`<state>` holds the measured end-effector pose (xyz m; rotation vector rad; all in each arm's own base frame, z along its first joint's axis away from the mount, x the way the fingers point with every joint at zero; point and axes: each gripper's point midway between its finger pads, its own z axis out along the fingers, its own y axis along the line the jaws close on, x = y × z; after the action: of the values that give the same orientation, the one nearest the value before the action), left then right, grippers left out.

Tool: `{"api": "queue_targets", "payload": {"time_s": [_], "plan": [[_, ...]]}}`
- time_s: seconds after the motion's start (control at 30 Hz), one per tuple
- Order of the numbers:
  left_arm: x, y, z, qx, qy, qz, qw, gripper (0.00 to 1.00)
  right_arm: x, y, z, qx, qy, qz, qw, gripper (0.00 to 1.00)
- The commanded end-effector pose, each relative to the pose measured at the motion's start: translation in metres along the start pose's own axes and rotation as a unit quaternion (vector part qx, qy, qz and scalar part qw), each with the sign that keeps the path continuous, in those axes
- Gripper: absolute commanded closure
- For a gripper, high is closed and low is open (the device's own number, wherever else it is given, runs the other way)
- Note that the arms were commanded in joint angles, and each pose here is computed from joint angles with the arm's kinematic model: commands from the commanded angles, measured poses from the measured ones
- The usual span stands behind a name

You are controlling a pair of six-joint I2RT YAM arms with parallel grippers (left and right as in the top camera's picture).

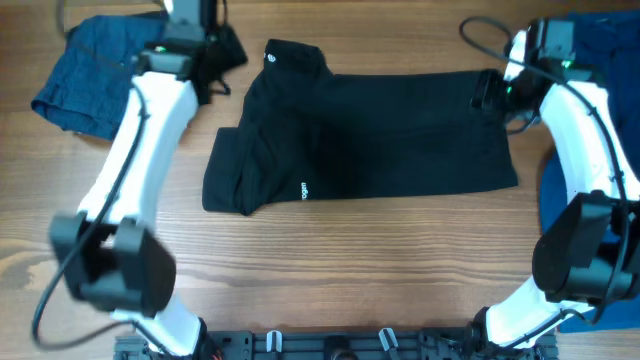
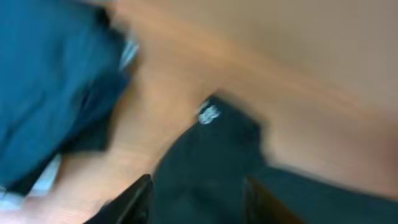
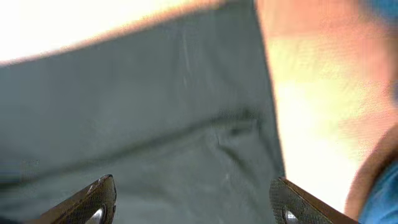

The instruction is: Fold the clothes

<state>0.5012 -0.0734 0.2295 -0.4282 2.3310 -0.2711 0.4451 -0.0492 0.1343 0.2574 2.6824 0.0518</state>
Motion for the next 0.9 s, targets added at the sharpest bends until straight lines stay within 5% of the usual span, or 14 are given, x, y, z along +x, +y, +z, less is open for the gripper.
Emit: {"api": "queue_targets", "payload": {"time_s": [0.0,0.13,0.43,0.87], "plan": [[0.006,-0.020,0.016,0.059,0.017,0.022,0.998,0.51,-0.048,-0.002,-0.037,0.014,-0.084,-0.012,0.996,0.20],[0.004,-0.023,0.053,0.068,0.004,0.022,0.997,0.50,-0.077,-0.018,-0.035,0.056,-0.140,-0.006,0.989,0.21],[0.035,-0.019,0.147,0.075,0.013,0.025,0.997,0.52,-0.099,-0.049,0.063,0.098,-0.149,-0.061,0.982,0.21],[0.044,-0.016,0.158,0.073,0.016,0.066,0.995,0.52,-0.085,-0.049,0.138,0.055,-0.134,-0.065,0.987,0.21]]}}
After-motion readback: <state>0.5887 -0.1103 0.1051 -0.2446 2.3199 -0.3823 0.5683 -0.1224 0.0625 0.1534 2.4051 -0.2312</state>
